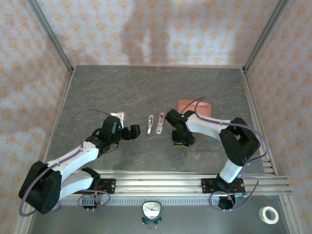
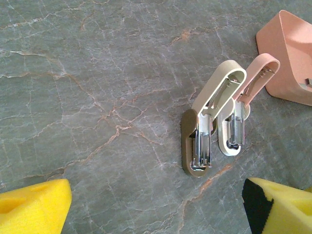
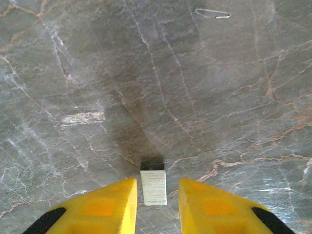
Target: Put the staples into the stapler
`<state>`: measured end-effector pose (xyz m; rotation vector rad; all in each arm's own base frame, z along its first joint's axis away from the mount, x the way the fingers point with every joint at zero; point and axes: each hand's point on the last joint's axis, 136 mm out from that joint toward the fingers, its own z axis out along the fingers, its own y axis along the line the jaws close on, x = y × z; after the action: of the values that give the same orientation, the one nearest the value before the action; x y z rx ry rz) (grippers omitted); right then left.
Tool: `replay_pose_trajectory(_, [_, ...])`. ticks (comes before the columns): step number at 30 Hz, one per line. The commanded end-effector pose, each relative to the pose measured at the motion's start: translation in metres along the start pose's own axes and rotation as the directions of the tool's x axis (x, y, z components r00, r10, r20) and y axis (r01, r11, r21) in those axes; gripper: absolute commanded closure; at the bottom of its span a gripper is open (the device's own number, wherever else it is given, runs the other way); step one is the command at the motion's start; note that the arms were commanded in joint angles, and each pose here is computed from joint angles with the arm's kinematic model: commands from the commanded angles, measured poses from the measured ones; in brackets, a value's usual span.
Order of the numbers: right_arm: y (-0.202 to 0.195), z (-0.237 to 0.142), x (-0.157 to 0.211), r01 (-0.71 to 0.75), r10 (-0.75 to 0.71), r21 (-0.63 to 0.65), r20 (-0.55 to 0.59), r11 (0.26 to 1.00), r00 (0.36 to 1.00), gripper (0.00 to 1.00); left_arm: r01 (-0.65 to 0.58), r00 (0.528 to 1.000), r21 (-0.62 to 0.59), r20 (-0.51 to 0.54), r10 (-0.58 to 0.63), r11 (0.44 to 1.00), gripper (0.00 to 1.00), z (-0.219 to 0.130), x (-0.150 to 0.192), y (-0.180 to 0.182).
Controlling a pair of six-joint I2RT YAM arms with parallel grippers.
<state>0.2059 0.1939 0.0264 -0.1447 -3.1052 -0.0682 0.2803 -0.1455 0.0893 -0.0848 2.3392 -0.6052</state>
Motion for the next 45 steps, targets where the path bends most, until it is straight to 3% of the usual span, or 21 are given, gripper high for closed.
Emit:
replay_pose_trajectory(1, [-0.004, 0.008, 0.001, 0.004, -0.004, 0.015, -0.011, 1.000, 1.000, 0.73, 0.010, 0.999, 0.011, 0.034, -0.010, 1.000, 0.08, -0.002, -0.008, -0.001])
replay_pose_trajectory(20, [-0.009, 0.013, -0.009, 0.004, -0.005, 0.065, 0.027, 0.998, 1.000, 0.81, 0.013, 1.000, 0.029, 0.011, -0.013, 0.999, 0.09, 0.006, -0.005, -0.004])
replay_pose_trajectory(33, [-0.003, -0.051, -0.028, -0.028, 0.052, -0.094, 0.265, 0.995, 0.963, 0.81, 0.031, 0.995, 0.147, -0.099, -0.017, 0.989, 0.16, 0.035, 0.011, -0.037])
replay_pose_trajectory(45, [-0.006, -0.068, -0.024, -0.021, 0.063, -0.140, 0.303, 0.990, 0.951, 0.81, 0.038, 0.984, 0.149, -0.179, -0.011, 0.988, 0.23, 0.066, 0.026, -0.053])
